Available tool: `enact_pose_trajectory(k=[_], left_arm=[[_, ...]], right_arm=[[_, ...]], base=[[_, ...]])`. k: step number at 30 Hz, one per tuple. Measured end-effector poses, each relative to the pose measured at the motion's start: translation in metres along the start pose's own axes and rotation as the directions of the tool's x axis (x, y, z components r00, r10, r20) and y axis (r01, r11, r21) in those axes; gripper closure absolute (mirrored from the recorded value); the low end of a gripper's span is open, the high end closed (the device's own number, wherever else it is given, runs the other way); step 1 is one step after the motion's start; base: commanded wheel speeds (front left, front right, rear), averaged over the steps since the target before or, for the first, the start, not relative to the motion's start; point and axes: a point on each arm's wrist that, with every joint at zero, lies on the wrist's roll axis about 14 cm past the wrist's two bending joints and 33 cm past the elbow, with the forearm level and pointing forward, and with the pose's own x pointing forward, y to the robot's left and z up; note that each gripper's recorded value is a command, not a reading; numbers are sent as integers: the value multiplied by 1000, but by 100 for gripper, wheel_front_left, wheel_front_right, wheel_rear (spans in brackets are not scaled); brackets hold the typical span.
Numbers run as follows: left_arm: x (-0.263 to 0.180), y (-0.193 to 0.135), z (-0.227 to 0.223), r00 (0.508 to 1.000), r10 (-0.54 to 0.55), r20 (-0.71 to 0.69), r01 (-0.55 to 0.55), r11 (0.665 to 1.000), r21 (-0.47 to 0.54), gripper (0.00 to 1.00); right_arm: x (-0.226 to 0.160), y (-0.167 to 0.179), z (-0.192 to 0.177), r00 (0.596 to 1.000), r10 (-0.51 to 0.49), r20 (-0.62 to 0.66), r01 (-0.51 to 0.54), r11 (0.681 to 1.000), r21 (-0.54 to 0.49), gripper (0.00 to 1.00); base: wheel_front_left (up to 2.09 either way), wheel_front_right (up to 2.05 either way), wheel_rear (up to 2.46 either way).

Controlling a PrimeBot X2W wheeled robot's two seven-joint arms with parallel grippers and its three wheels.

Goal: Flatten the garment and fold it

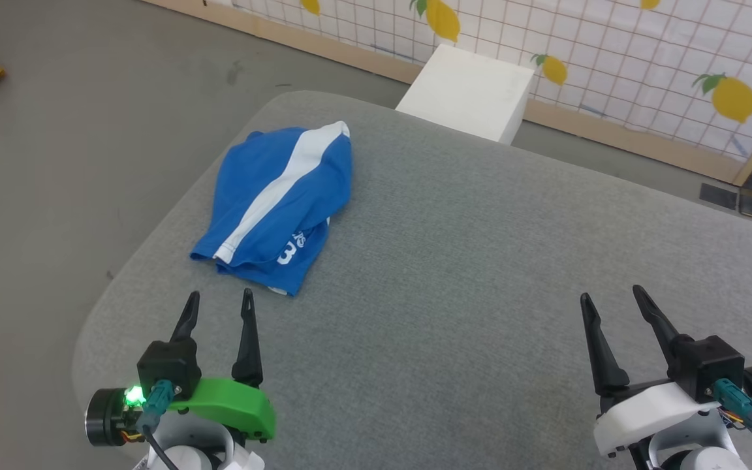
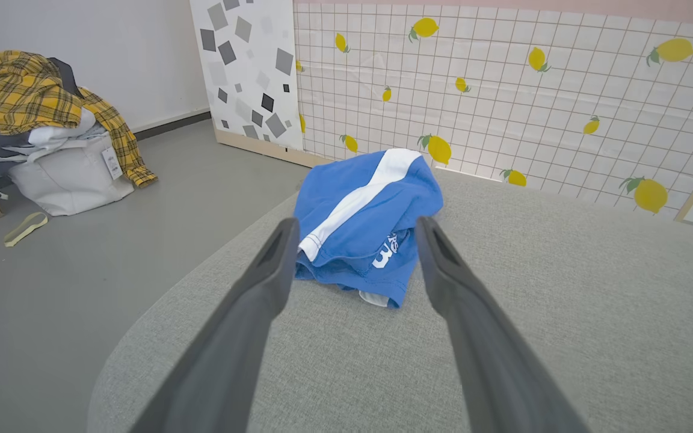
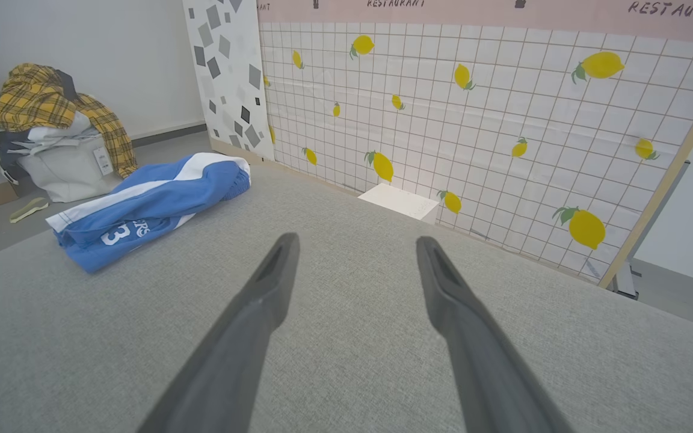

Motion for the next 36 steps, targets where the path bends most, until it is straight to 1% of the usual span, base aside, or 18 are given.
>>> enact_pose_trajectory(k=[17,36], left_arm=[[-16,27,-2,995,98,6,-98,995,-20,0],[-36,56,0,977,210,25,-209,978,-29,0]], right_arm=[[18,26,-2,996,84,6,-84,996,12,0],[33,57,-2,984,176,24,-177,984,26,0]], base=[[0,0,0],[0,0,0]])
